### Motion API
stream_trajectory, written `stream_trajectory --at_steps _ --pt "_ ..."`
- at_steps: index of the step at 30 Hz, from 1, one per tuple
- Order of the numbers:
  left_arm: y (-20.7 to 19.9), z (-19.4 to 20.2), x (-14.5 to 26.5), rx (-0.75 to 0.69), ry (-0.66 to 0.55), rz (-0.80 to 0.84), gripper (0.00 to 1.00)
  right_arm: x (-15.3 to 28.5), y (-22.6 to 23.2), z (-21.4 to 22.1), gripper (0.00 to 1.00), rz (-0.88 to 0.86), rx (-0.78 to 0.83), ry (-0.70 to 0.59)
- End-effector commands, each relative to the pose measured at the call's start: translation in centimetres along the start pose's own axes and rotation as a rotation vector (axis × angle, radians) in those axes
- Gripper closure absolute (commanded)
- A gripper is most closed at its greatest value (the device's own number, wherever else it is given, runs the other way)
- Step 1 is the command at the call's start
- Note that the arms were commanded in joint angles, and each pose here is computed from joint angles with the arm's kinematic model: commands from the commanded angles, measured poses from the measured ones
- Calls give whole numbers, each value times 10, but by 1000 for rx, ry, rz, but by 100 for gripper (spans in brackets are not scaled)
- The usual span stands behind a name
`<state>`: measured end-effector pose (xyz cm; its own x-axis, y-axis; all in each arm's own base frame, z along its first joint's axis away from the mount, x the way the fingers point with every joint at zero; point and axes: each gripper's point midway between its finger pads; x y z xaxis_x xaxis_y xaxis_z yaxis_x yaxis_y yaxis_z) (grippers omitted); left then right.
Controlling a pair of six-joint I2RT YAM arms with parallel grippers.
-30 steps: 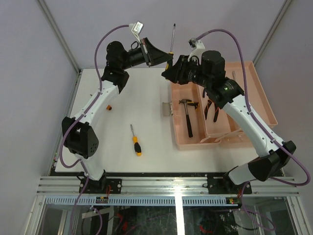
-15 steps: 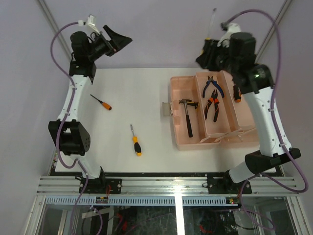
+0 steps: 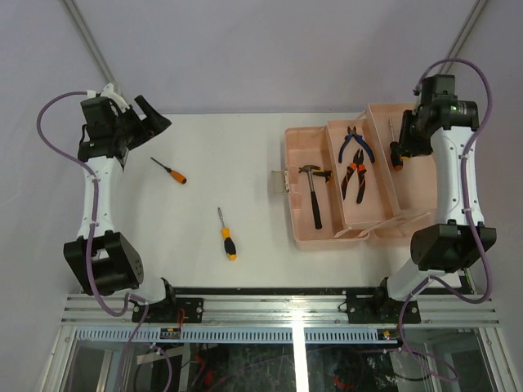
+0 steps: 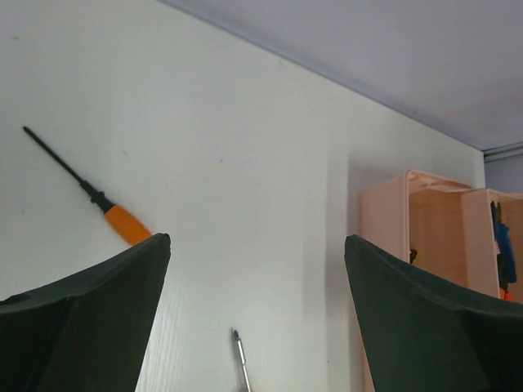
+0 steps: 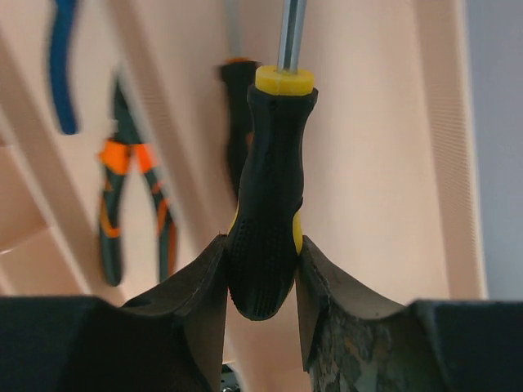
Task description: Pack the tool kit
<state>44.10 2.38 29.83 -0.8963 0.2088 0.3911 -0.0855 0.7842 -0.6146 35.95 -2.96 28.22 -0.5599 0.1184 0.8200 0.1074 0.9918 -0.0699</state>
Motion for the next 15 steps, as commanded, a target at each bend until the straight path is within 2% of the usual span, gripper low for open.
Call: stream_trajectory --at_steps 1,9,15 --pt "9 13 25 -95 34 -33 13 17 -40 0 100 41 -32 -63" --pt "23 31 38 -104 88 -90 14 2 -44 12 100 10 -17 19" --pt "60 43 42 -11 84 -289 14 -7 -39 25 100 -26 8 79"
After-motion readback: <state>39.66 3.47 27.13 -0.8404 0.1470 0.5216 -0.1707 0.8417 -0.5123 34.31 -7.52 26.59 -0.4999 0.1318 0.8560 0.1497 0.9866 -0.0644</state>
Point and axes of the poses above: each gripper's point midway between its finger pads, its own x axis back along the fingers, its own y axis along the line the jaws close on, z = x × y, and after that the axes turned 5 degrees about x, right-handed
